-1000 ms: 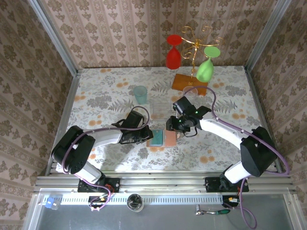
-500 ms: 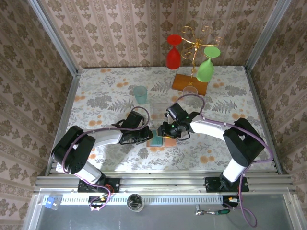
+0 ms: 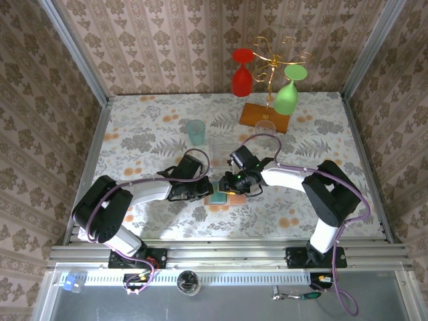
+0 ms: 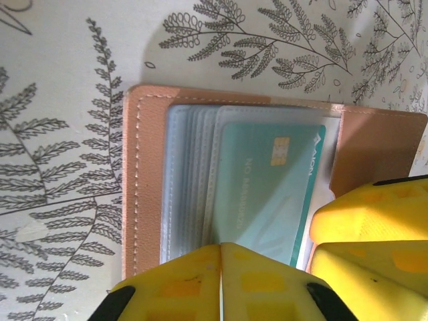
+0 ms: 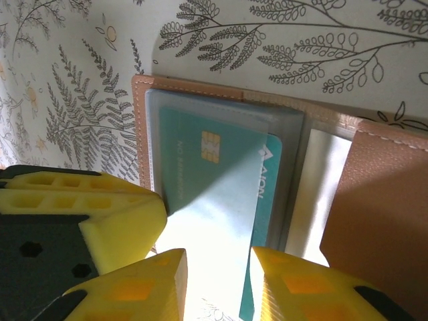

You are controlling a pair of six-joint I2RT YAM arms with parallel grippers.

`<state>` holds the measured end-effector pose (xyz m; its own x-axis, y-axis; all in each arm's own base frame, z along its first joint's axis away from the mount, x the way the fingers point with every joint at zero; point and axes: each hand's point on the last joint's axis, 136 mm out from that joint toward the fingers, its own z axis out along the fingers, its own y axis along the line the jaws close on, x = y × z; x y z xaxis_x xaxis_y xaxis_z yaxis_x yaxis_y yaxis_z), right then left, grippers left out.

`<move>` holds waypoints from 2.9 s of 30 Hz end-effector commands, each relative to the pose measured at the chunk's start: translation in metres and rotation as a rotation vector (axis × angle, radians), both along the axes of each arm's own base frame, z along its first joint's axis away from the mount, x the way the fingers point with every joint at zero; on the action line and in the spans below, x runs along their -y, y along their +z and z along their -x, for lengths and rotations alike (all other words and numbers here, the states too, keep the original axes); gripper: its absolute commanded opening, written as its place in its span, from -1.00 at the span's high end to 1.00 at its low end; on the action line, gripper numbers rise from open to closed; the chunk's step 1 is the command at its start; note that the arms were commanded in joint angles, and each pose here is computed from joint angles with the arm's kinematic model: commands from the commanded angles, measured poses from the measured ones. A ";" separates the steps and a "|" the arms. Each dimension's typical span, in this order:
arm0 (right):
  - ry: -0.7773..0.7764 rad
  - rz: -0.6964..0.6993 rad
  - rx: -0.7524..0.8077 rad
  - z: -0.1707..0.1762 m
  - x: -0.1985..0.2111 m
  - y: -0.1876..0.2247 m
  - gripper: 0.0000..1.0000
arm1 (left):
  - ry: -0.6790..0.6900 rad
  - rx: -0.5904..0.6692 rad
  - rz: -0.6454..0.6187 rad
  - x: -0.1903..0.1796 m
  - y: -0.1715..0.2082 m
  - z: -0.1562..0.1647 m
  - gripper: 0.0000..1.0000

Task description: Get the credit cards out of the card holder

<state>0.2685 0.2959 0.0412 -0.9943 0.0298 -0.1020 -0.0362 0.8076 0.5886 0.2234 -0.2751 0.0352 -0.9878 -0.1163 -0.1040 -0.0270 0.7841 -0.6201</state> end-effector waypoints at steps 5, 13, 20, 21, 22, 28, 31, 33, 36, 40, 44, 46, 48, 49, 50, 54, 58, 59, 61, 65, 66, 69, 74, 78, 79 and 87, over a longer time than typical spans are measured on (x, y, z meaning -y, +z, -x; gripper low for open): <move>0.004 -0.006 -0.018 0.003 -0.002 -0.011 0.47 | -0.017 0.006 -0.025 -0.001 0.000 -0.001 0.82; -0.010 0.061 -0.037 0.005 0.008 -0.021 0.48 | -0.023 -0.013 -0.054 -0.006 -0.005 0.004 0.82; -0.015 0.081 -0.012 0.004 0.014 -0.014 0.45 | -0.020 -0.010 -0.053 -0.006 -0.004 0.003 0.82; -0.014 0.083 -0.007 0.003 0.014 -0.013 0.45 | -0.020 -0.009 -0.053 -0.006 -0.003 0.003 0.82; -0.013 0.086 -0.005 0.003 0.014 -0.012 0.45 | -0.019 -0.010 -0.053 -0.006 -0.003 0.003 0.82; -0.008 0.079 0.012 0.002 0.014 -0.006 0.44 | -0.028 -0.005 -0.040 -0.003 0.001 0.003 0.82; -0.006 0.076 0.013 0.002 0.014 -0.005 0.43 | -0.026 -0.002 -0.038 -0.003 0.003 0.003 0.82; -0.006 0.059 0.017 0.003 0.012 -0.001 0.43 | -0.024 0.001 -0.035 -0.003 0.004 0.002 0.82; -0.007 0.048 0.037 0.001 0.012 0.005 0.43 | -0.023 0.013 -0.020 -0.001 0.011 0.000 0.82; -0.008 0.032 0.055 0.001 0.012 0.012 0.42 | -0.036 0.044 -0.002 0.005 0.025 -0.006 0.82; -0.012 0.015 0.068 0.001 0.012 0.017 0.40 | -0.055 0.055 0.007 0.012 0.031 -0.011 0.83; -0.016 0.010 0.074 0.001 0.013 0.017 0.40 | -0.060 0.047 -0.002 0.013 0.028 -0.011 0.85; -0.021 0.009 0.071 0.001 0.014 0.016 0.40 | -0.064 0.039 -0.011 0.013 0.023 -0.011 0.88; -0.021 0.004 0.066 0.001 0.014 0.015 0.40 | -0.068 0.037 -0.014 0.013 0.021 -0.010 0.89; -0.017 -0.009 0.062 0.001 0.012 0.014 0.41 | -0.070 0.032 -0.021 0.012 0.018 -0.010 0.91; 0.004 -0.040 0.030 0.003 0.003 0.007 0.48 | -0.071 0.008 -0.060 0.006 0.003 -0.005 0.93; 0.007 -0.058 0.013 0.004 0.000 0.001 0.48 | -0.071 -0.007 -0.080 0.001 -0.007 -0.001 0.93; 0.007 -0.057 0.011 0.004 -0.001 0.000 0.48 | -0.072 -0.011 -0.085 0.000 -0.009 -0.001 0.93; 0.009 -0.054 0.007 0.004 -0.001 -0.002 0.48 | -0.072 -0.016 -0.097 -0.002 -0.012 0.000 0.93; 0.002 -0.032 -0.004 0.004 0.002 -0.008 0.48 | -0.076 -0.016 -0.117 -0.005 -0.014 0.003 0.93; -0.002 -0.020 -0.009 0.005 0.004 -0.010 0.48 | -0.074 -0.017 -0.117 -0.005 -0.015 0.003 0.93; -0.008 0.022 -0.015 0.006 0.011 -0.017 0.48 | -0.071 -0.014 -0.115 -0.005 -0.014 0.003 0.91; -0.013 0.048 -0.003 0.007 0.017 -0.016 0.48 | -0.072 -0.008 -0.106 -0.004 -0.012 0.002 0.84; -0.015 0.050 0.012 0.005 0.017 -0.011 0.48 | -0.071 -0.011 -0.104 -0.004 -0.012 0.002 0.84; -0.013 0.048 0.015 0.004 0.017 -0.010 0.48 | -0.073 -0.011 -0.102 -0.003 -0.011 0.003 0.84; -0.010 0.047 0.025 0.003 0.017 -0.006 0.48 | -0.076 -0.001 -0.090 0.000 -0.005 0.000 0.83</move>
<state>0.2665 0.2868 0.0335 -0.9920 0.0395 -0.1199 -0.0374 0.8150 0.5782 0.2300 -0.2804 0.0338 -0.9923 -0.0499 -0.1134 0.0248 0.8169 -0.5763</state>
